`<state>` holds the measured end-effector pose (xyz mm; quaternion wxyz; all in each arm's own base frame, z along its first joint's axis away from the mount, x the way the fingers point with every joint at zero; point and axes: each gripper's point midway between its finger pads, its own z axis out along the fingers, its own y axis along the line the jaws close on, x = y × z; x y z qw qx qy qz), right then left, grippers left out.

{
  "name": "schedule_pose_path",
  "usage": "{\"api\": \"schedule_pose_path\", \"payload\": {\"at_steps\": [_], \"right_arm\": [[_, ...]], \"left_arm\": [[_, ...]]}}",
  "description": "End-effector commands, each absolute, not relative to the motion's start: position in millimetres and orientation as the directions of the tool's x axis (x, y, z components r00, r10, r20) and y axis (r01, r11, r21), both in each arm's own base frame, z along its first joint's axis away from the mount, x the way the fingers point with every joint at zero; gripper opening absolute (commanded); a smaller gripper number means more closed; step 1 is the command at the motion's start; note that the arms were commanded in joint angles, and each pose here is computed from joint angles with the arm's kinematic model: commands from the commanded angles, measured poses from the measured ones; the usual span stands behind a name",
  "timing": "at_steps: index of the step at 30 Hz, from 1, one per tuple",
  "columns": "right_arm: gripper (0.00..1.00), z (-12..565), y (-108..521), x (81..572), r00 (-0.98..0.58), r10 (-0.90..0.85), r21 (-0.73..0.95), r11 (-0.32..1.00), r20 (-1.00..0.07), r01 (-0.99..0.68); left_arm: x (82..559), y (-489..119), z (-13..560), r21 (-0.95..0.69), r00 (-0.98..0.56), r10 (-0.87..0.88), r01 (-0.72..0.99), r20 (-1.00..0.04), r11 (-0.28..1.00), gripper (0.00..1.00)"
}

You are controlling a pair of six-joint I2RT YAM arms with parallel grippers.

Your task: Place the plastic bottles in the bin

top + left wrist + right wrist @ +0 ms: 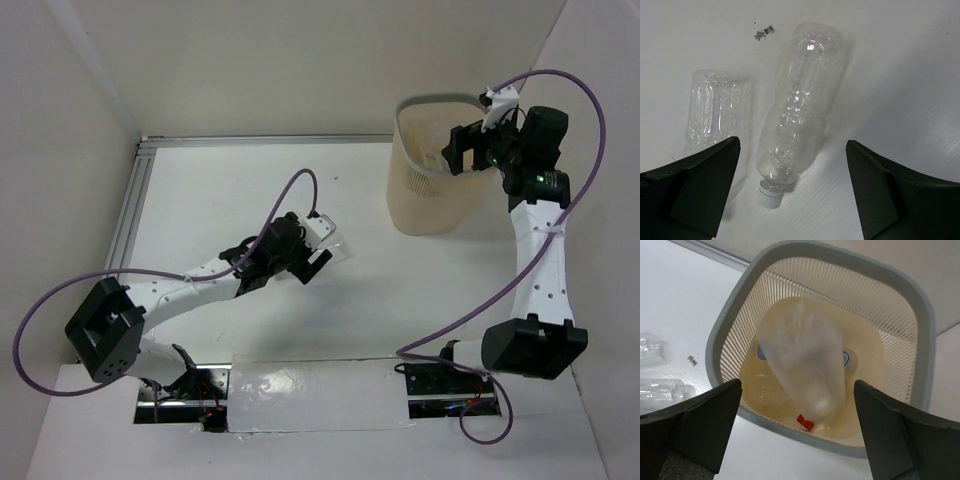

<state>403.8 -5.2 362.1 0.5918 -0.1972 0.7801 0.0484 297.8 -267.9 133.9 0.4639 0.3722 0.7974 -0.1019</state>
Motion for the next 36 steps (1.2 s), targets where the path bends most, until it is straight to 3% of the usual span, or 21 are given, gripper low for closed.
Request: {"api": "schedule_pose_path", "payload": {"at_steps": [1, 7, 16, 19, 24, 26, 30, 36], "right_arm": [[1.00, 421, 4, 376, -0.036, -0.277, -0.242, 0.887, -0.960, -0.394], [1.00, 443, 39, 334, 0.069, -0.261, -0.250, 0.765, -0.963, -0.594], [1.00, 432, 50, 314, 0.055, -0.269, -0.241, 0.730, -0.962, -0.640], [1.00, 436, 54, 305, 0.081, -0.278, -0.262, 0.712, -0.957, -0.652], [0.95, 431, 62, 299, 0.071, -0.255, -0.232, 0.681, -0.964, -0.694], [0.91, 428, 65, 297, 0.066, -0.244, -0.219, 0.677, -0.968, -0.703], [0.86, 432, 66, 293, 0.078, -0.237, -0.223, 0.680, -0.968, -0.699], [0.57, 440, 42, 310, 0.068, -0.235, -0.233, 0.804, -0.970, -0.547]], "left_arm": [[321, -287, 164, 0.285, -0.174, 0.509, 0.658, -0.843, 0.697, 1.00], [334, -295, 137, 0.363, -0.194, 0.614, 0.657, -0.765, 0.661, 1.00], [336, -303, 77, 0.350, -0.284, 0.705, 0.712, -0.649, 0.609, 1.00], [333, -312, 72, 0.306, -0.298, 0.692, 0.734, -0.657, 0.607, 0.96], [324, -327, 74, 0.232, -0.298, 0.665, 0.777, -0.685, 0.586, 0.75], [318, -336, 93, 0.209, -0.266, 0.639, 0.797, -0.722, 0.567, 0.57], [312, -348, 130, 0.186, -0.221, 0.582, 0.810, -0.782, 0.556, 0.38], [314, -356, 256, 0.155, -0.091, 0.349, 0.773, -0.933, 0.615, 0.35]]}}
